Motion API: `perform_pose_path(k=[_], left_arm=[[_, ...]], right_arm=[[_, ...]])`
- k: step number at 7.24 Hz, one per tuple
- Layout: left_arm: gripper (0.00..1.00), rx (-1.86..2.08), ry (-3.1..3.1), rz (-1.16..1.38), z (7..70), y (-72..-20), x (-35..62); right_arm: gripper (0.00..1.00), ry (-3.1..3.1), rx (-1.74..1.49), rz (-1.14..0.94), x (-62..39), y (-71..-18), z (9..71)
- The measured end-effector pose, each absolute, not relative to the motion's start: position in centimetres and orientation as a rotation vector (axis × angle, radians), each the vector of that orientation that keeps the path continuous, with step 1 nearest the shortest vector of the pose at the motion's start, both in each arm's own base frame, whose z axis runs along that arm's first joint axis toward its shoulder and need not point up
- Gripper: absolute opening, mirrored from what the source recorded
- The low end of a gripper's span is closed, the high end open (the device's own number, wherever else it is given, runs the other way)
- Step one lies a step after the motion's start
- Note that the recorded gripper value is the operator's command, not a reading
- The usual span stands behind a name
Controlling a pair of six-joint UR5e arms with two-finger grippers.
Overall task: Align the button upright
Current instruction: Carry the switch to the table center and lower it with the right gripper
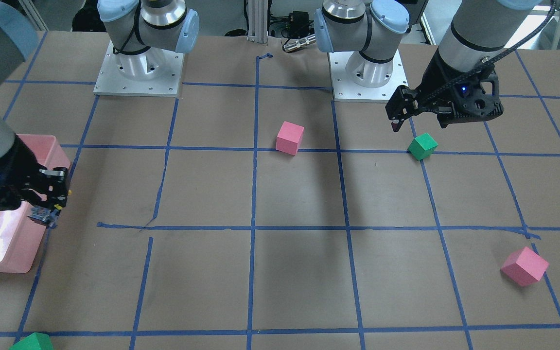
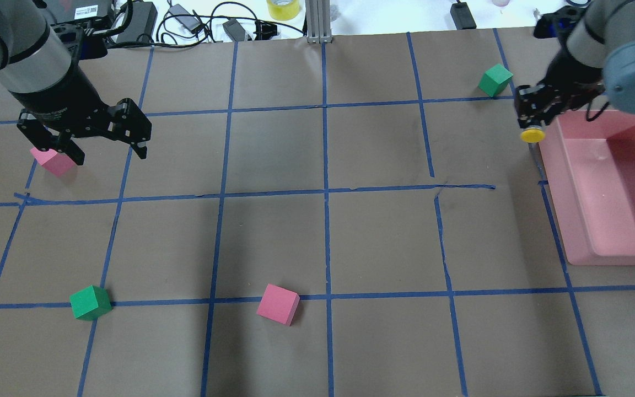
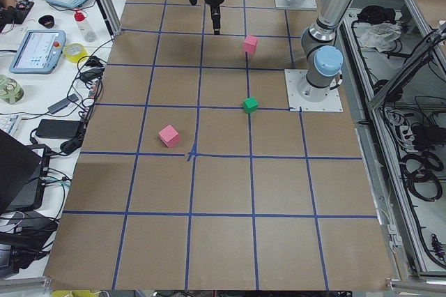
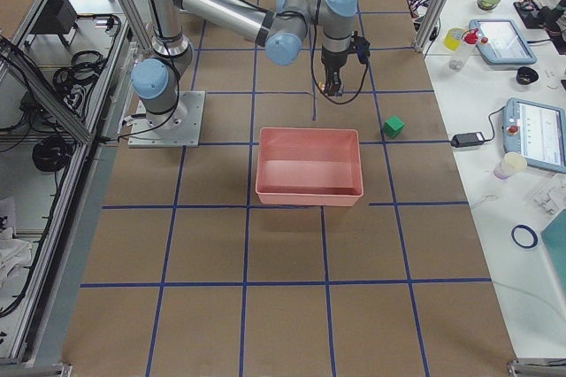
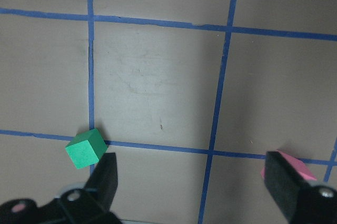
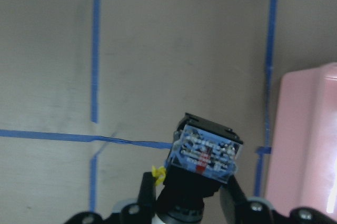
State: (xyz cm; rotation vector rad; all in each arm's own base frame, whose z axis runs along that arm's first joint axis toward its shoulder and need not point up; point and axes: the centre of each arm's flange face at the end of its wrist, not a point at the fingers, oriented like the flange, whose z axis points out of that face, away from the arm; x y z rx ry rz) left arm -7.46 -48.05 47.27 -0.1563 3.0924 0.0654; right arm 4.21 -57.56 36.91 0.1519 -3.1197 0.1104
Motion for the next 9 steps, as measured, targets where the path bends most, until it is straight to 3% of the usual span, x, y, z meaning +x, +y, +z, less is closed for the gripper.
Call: perform_pose_path(k=[4,9], left_arm=[[1.00,-0.158,3.093,0.060,47.3,-48.1,-7.5],[1.00,-0.158,3.094,0.063,47.2,-48.1,-7.5]], right_arm=[[0.00,-3.099,0.625,0.243,29.6,-55.3,29.8],[0.00,-3.060,0.853,0.160,38.3,-52.1,22.1]])
